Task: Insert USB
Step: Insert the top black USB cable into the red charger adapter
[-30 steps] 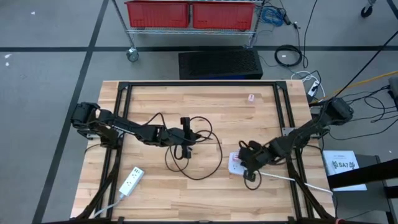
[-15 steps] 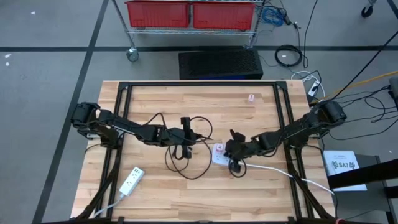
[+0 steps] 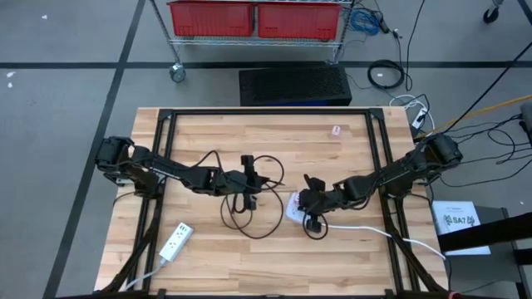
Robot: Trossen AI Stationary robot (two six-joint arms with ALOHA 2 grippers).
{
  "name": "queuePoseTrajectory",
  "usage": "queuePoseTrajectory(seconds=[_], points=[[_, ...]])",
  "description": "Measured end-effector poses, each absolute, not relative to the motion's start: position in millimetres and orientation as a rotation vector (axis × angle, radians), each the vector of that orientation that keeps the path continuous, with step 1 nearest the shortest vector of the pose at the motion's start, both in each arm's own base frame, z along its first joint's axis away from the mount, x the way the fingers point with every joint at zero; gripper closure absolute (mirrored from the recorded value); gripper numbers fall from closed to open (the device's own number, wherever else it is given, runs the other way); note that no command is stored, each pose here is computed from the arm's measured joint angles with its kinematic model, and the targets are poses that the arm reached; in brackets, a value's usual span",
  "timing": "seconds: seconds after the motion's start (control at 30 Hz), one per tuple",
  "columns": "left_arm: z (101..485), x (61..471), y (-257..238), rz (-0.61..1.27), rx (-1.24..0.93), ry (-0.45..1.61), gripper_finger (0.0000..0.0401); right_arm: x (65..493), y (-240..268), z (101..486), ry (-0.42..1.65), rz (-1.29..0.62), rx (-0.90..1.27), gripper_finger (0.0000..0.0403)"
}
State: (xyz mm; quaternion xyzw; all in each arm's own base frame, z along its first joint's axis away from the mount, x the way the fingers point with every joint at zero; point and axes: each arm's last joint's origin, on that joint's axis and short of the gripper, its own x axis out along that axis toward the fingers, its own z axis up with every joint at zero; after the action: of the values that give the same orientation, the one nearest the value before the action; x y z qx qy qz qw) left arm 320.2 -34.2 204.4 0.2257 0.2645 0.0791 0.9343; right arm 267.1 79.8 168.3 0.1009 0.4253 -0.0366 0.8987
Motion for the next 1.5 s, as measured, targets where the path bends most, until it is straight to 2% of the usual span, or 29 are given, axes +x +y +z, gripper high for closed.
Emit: queuePoseTrajectory(seconds=[0.17,0.47,0.8,1.03,1.17,1.27,1.5], points=[[205,320,-34,0.208,0.547,0.556,0.0393,270,83,176,0.908,-0.035,0.241,0.0402],[206,316,-42,0.284,0.853,0.619,0.0393,275,83,189,0.929,-0.03,0.263,0.0388],[205,316,-41,0.321,1.113,0.711,0.0393,293,75,214,0.842,0.008,0.296,0.0333],[178,323,-41,0.306,1.303,0.85,0.0393,308,59,242,0.755,0.01,0.233,0.0282],[169,328,-45,0.334,1.319,0.854,0.0388,313,46,249,0.719,-0.048,0.234,0.0254],[170,330,-48,0.351,1.29,0.809,0.0386,314,40,246,0.722,-0.115,0.152,0.0241],[184,339,-52,0.382,1.227,0.763,0.0393,319,48,240,0.687,-0.234,-0.005,0.0246]])
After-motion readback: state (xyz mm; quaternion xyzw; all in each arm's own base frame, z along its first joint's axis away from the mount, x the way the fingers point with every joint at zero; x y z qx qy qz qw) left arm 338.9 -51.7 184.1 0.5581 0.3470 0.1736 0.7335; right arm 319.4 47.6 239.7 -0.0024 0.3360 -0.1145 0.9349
